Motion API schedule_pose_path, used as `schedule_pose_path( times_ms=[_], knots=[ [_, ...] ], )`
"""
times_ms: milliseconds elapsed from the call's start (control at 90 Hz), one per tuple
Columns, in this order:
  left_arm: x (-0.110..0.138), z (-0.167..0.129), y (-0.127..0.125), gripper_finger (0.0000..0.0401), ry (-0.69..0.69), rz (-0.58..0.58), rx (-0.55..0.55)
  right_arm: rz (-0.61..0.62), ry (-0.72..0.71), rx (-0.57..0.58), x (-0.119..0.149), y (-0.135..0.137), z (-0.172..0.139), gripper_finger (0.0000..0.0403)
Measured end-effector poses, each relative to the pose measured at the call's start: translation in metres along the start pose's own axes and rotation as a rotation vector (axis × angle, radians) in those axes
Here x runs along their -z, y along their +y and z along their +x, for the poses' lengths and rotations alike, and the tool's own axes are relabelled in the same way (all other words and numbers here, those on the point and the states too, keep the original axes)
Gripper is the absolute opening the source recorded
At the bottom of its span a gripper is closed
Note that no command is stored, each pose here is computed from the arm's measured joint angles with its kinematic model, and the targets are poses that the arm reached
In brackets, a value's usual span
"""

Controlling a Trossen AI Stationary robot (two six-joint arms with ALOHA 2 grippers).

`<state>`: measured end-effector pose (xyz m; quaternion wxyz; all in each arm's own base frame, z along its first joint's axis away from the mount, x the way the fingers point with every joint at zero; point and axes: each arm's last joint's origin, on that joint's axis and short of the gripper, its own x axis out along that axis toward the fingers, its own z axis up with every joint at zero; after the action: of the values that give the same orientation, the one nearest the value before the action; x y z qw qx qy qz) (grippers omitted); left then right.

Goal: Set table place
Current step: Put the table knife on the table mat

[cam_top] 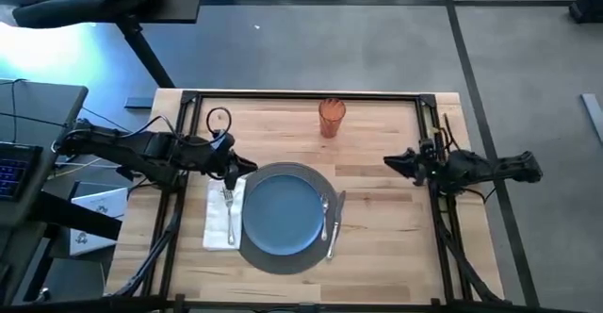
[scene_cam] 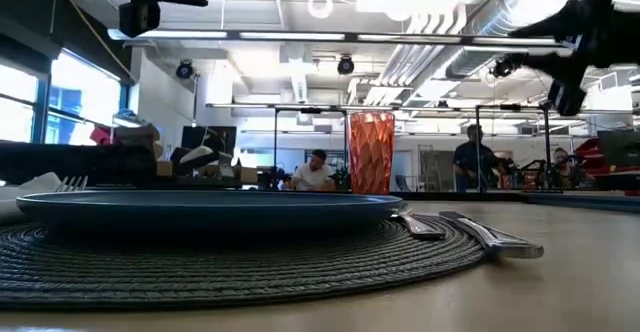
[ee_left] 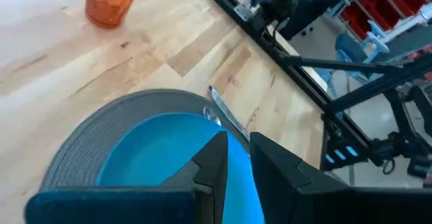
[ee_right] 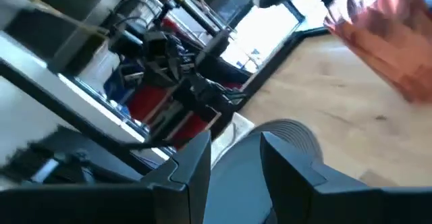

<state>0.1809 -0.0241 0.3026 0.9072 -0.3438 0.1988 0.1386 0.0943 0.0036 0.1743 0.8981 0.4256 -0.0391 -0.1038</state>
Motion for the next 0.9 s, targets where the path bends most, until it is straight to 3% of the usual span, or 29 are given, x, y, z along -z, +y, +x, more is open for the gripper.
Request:
schedule_pose_path(
  times_ms=[67, 233, 411, 600, 900],
  knots=[
    [0.0, 0.0, 0.0, 0.005, -0.007, -0.001, -0.001, -0.001, -0.009, 0.01, 0.0, 0.0, 0.001, 0.0112],
    [0.0, 0.0, 0.0, 0.005, -0.006, 0.0, -0.001, -0.189, -0.046, 0.02, -0.018, 0.017, 0.0, 0.0112],
    [0.0, 0.0, 0.0, 0.0051, -0.005, 0.003, -0.001, -0.372, 0.013, 0.196, -0.04, 0.036, 0.023, 0.0112],
    [0.0, 0.0, 0.0, 0.0051, -0.004, 0.042, 0.001, -0.548, 0.247, 0.278, -0.077, 0.062, 0.093, 0.0117],
    [0.001, 0.0, -0.001, 0.0051, 0.027, 0.054, 0.03, -0.739, 0.737, 0.403, -0.141, 0.055, 0.213, 0.0178]
  ],
)
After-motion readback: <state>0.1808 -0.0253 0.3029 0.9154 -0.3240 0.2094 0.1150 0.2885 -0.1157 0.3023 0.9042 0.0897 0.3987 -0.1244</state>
